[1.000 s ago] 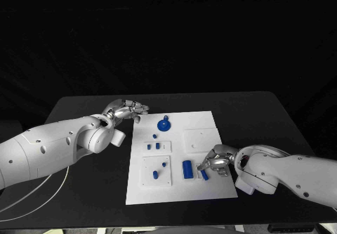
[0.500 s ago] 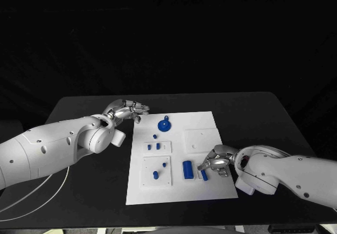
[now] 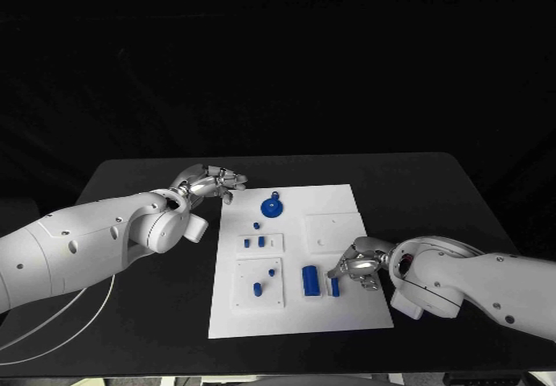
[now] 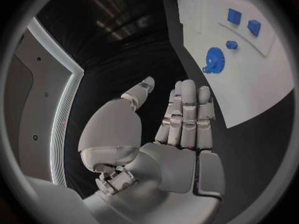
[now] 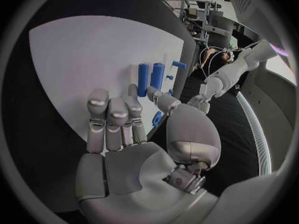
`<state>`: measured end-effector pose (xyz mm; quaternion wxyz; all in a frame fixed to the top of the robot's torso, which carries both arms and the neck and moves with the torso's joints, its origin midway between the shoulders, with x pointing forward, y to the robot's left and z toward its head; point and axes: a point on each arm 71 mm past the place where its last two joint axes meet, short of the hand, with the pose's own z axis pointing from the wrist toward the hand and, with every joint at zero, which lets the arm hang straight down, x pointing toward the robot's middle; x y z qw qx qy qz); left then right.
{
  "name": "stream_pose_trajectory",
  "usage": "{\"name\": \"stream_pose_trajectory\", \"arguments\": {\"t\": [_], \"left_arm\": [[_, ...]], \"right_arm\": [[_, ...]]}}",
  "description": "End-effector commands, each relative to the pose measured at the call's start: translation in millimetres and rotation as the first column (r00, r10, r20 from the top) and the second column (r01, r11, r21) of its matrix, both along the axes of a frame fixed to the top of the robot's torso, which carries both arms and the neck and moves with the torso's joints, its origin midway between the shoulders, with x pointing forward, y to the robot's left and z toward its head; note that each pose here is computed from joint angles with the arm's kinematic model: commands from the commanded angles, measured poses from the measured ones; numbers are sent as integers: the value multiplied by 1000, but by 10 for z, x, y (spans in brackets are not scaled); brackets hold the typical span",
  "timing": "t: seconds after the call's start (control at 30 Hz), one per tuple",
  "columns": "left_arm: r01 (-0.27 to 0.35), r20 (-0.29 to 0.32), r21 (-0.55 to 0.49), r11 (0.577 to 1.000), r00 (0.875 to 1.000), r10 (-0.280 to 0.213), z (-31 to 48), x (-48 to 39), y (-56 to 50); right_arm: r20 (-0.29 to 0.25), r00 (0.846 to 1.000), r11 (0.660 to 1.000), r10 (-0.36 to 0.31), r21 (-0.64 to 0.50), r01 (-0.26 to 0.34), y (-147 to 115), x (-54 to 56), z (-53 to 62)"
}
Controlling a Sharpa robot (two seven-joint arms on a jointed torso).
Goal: Assemble the parts on the task board
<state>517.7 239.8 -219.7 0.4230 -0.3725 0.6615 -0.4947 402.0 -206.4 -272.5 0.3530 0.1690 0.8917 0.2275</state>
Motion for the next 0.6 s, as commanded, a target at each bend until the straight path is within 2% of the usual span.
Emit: {"name": "stream_pose_trajectory", "arguments": {"t": [0.03, 0.47, 0.6], "left_arm": [[19, 1, -6, 1000, 1000, -19, 7, -5, -29], [18, 0, -6, 1000, 1000, -18, 7, -6, -25], [18, -1, -6, 1000, 1000, -18, 7, -6, -24]], "right_arm": [[-9, 1000, 1000, 30, -1, -30, 37, -16, 14], [-7, 998, 998, 55, -8, -55, 86, -19, 15], [5, 997, 996, 79, -37, -79, 88, -14, 13]]}}
